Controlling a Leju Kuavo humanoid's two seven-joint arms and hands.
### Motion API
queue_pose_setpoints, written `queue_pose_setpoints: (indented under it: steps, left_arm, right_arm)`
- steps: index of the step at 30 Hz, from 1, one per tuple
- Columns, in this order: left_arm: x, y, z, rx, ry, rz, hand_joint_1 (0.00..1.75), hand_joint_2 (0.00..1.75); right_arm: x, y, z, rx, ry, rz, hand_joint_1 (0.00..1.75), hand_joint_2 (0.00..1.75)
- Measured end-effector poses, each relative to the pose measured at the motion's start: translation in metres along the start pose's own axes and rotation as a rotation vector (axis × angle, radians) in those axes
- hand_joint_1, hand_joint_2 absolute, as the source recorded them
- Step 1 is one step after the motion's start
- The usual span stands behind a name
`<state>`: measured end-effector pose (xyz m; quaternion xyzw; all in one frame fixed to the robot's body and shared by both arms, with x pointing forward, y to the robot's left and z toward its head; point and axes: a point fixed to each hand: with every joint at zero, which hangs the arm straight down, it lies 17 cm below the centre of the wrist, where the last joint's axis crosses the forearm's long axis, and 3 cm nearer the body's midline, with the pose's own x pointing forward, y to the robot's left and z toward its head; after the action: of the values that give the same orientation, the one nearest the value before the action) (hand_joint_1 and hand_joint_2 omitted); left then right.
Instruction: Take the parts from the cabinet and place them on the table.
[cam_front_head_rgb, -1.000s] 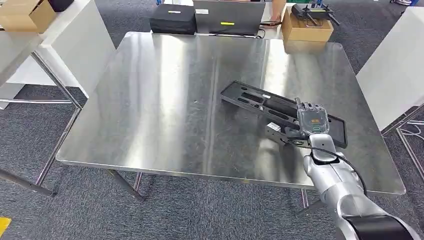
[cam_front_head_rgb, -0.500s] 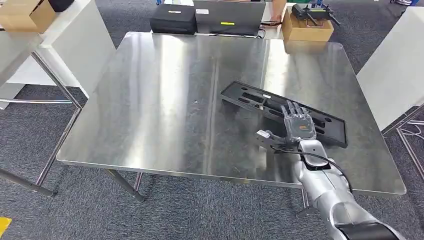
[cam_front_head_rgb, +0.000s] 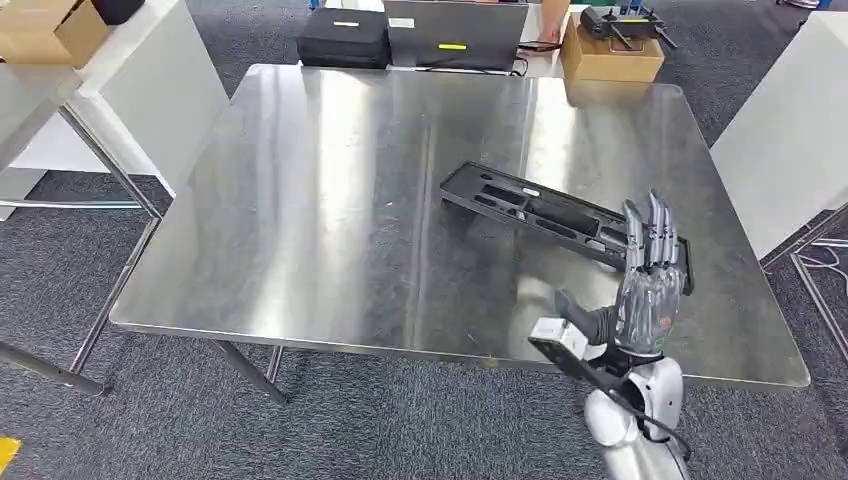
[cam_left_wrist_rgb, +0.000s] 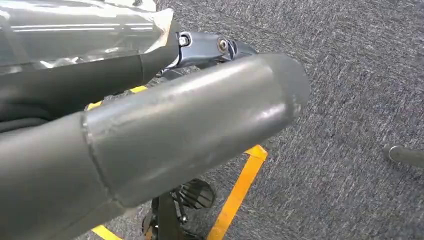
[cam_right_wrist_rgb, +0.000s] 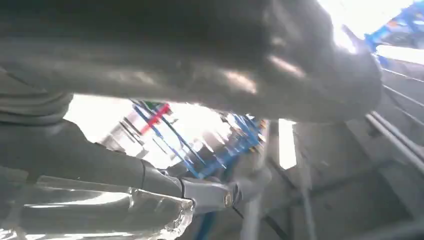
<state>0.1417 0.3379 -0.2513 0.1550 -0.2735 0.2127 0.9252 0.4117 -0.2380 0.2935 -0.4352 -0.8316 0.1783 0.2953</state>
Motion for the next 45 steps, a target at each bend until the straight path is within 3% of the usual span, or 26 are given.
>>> queue_pose_setpoints:
  steps: [7, 12, 17, 30, 45]
  left_arm:
    - [-0.001, -0.001, 0.0, 0.003, 0.004, 0.009, 0.0, 0.0]
    - [-0.004, 0.006, 0.001, 0.039, 0.016, 0.03, 0.0, 0.0]
    - [-0.011, 0.013, 0.0, 0.084, 0.058, 0.078, 0.0, 0.0]
    - [-0.038, 0.031, 0.007, 0.232, 0.181, 0.249, 0.0, 0.0]
    - [-0.048, 0.022, 0.014, 0.258, 0.223, 0.318, 0.0, 0.0]
  right_arm:
    - [0.021, -0.031, -0.004, -0.086, -0.028, -0.068, 0.0, 0.0]
    - [0.065, -0.056, 0.02, -0.145, -0.12, -0.231, 0.0, 0.0]
    - [0.099, -0.062, 0.039, -0.133, -0.102, -0.447, 0.0, 0.0]
    - [0.165, -0.01, 0.067, 0.12, -0.229, -0.653, 0.0, 0.0]
    - [0.17, 0.015, 0.067, 0.192, -0.251, -0.695, 0.0, 0.0]
